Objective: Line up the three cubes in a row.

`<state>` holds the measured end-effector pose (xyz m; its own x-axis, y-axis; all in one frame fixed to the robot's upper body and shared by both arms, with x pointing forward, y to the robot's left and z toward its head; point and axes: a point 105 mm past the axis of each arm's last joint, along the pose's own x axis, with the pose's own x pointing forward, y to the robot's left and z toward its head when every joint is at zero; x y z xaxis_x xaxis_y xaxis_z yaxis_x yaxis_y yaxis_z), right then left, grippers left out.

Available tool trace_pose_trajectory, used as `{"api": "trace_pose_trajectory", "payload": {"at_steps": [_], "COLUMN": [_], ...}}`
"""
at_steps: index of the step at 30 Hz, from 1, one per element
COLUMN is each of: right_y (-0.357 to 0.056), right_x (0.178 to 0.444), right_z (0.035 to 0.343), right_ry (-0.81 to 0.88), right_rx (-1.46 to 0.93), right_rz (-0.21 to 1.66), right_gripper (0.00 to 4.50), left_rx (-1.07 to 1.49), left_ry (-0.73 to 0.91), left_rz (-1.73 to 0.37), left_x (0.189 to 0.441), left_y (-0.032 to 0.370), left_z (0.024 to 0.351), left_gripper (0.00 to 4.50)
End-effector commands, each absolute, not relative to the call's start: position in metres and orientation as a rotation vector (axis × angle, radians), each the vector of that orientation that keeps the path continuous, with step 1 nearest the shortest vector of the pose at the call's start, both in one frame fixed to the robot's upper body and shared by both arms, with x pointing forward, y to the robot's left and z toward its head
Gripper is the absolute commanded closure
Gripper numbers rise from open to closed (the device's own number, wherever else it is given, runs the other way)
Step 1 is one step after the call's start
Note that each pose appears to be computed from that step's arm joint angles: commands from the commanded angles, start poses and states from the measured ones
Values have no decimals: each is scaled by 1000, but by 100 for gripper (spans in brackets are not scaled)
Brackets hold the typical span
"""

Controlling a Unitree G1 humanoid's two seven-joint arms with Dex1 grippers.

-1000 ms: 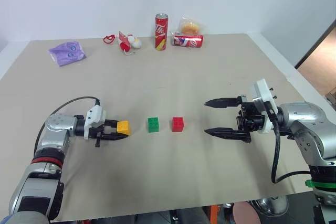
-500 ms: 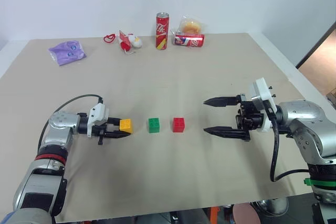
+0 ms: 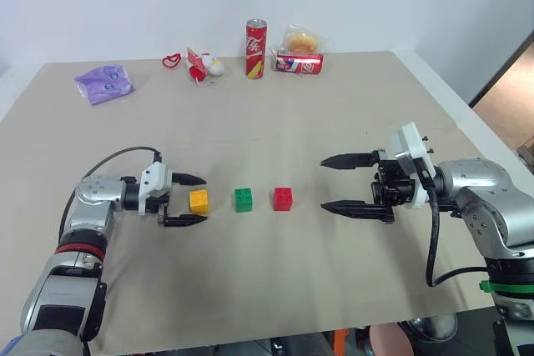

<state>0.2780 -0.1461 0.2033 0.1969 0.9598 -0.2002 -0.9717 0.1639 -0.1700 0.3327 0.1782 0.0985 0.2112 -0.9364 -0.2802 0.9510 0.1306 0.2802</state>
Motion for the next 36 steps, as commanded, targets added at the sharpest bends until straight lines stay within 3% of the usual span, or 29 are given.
{"api": "trace_pose_trajectory", "payload": {"at_steps": [1,7,14,18,22,26,29,36], "right_y": [-144,-141,-138,-136,-138,-148,-156,-173], "right_x": [279,283,293,296,303,340,349,357], "right_z": [215,218,222,226,227,234,231,204], "right_ry": [-2,-12,-31,-44,-63,-157,-190,-171], "right_rx": [-311,-317,-336,-341,-322,-252,-165,-11], "right_rz": [1382,1398,1417,1432,1394,1108,946,598], "right_gripper": [0,0,0,0,0,0,0,0], "left_rx": [457,433,407,345,115,-125,-185,-295], "left_ry": [44,68,209,183,64,-20,-37,-43], "left_rz": [-1354,-1334,-1258,-1132,-766,-403,-233,-106], "left_x": [331,323,309,308,324,328,318,302], "left_y": [187,208,249,272,297,321,318,289], "left_z": [99,105,110,131,163,168,156,137], "left_gripper": [4,4,4,4,4,4,4,4]}}
